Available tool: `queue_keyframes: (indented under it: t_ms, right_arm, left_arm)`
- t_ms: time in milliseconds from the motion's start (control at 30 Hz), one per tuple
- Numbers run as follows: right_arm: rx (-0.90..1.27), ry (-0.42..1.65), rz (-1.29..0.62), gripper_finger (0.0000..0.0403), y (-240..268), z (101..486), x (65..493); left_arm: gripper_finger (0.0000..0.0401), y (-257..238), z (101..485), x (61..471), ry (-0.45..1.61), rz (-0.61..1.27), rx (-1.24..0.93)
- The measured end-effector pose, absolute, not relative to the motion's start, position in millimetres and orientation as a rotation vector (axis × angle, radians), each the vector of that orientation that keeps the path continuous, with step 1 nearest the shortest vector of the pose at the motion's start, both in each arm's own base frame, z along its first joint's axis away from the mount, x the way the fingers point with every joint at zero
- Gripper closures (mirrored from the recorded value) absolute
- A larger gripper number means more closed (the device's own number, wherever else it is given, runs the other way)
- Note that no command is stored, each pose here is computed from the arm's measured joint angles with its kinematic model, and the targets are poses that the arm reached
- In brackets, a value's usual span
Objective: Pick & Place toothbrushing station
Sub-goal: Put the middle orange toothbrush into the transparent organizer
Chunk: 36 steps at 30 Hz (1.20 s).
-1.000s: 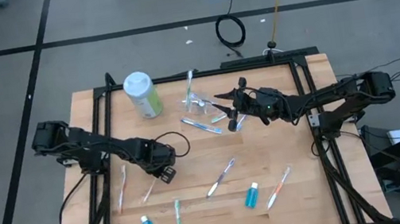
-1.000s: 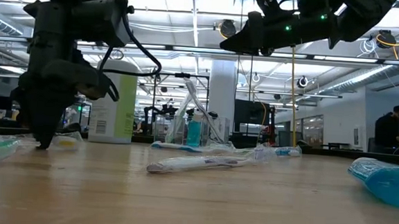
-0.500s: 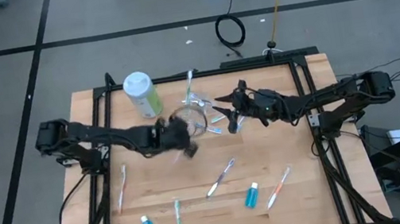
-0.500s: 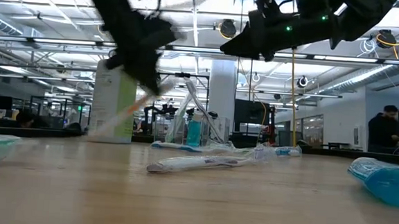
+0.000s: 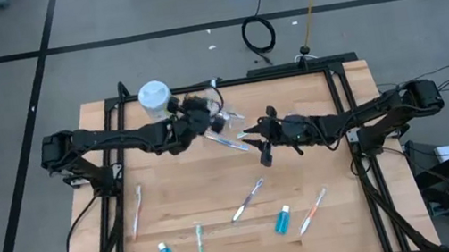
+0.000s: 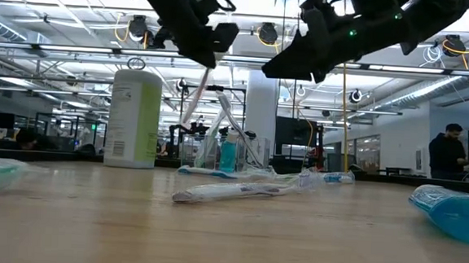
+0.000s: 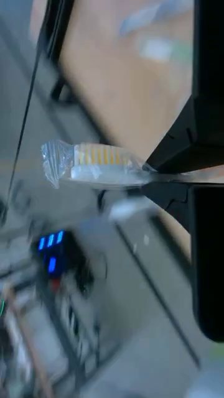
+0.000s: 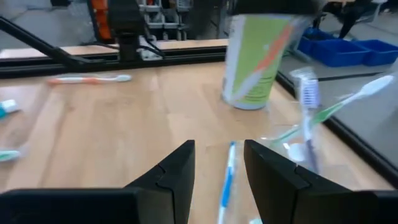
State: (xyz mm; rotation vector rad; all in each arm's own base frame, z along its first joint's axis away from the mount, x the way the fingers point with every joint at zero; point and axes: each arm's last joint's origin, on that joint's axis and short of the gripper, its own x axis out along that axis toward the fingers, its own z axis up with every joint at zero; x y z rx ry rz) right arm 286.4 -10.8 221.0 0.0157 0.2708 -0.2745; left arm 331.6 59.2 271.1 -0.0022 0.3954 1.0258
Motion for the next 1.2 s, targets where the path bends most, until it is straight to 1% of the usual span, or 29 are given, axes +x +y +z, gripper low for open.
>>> queue_keyframes:
  t_ms: [100,233,333,400,533,600,700,767,933,1067,1200]
  right_arm:
    - [0.031,0.268,-0.249,0.0273,-2.4,221.1,286.6]
    - [0.026,0.268,-0.213,0.0273,8.0,221.0,286.6]
    - [0.034,0.267,-0.189,0.0273,15.4,221.1,286.2]
    - [0.057,0.265,-0.176,0.0273,20.3,221.2,285.9]
    - [0.095,0.262,-0.152,0.0273,28.8,221.1,285.2]
    - [0.097,0.262,-0.139,0.0273,32.8,221.2,284.8]
    - [0.095,0.262,-0.125,0.0273,36.8,221.2,284.3]
    - [0.088,0.263,-0.118,0.0273,38.4,221.2,284.1]
    - [0.081,0.263,-0.120,0.0273,38.1,221.3,284.2]
    - [0.068,0.263,-0.121,0.0273,37.4,221.3,284.3]
    - [0.021,0.261,-0.117,0.0273,37.2,221.7,284.4]
  left_arm:
    - [0.0379,73.8,274.3,329.8,0.367,1.088,0.002]
    - [0.0365,89.4,280.6,330.3,0.310,1.082,-0.018]
    - [0.0374,99.9,281.0,329.4,0.277,1.055,-0.025]
    - [0.0385,106.0,279.2,327.3,0.261,1.070,-0.019]
    - [0.0393,117.2,264.5,319.0,0.239,1.112,-0.025]
    - [0.0384,121.0,253.7,313.8,0.205,1.109,-0.049]
    - [0.0365,123.5,240.4,307.0,0.148,1.053,-0.070]
    - [0.0360,123.3,236.2,303.3,0.104,1.007,-0.088]
    - [0.0375,121.9,224.7,295.8,0.121,1.035,-0.038]
    - [0.0392,118.8,224.9,297.4,0.111,1.007,-0.043]
    - [0.0391,110.7,228.5,301.4,0.058,0.963,-0.053]
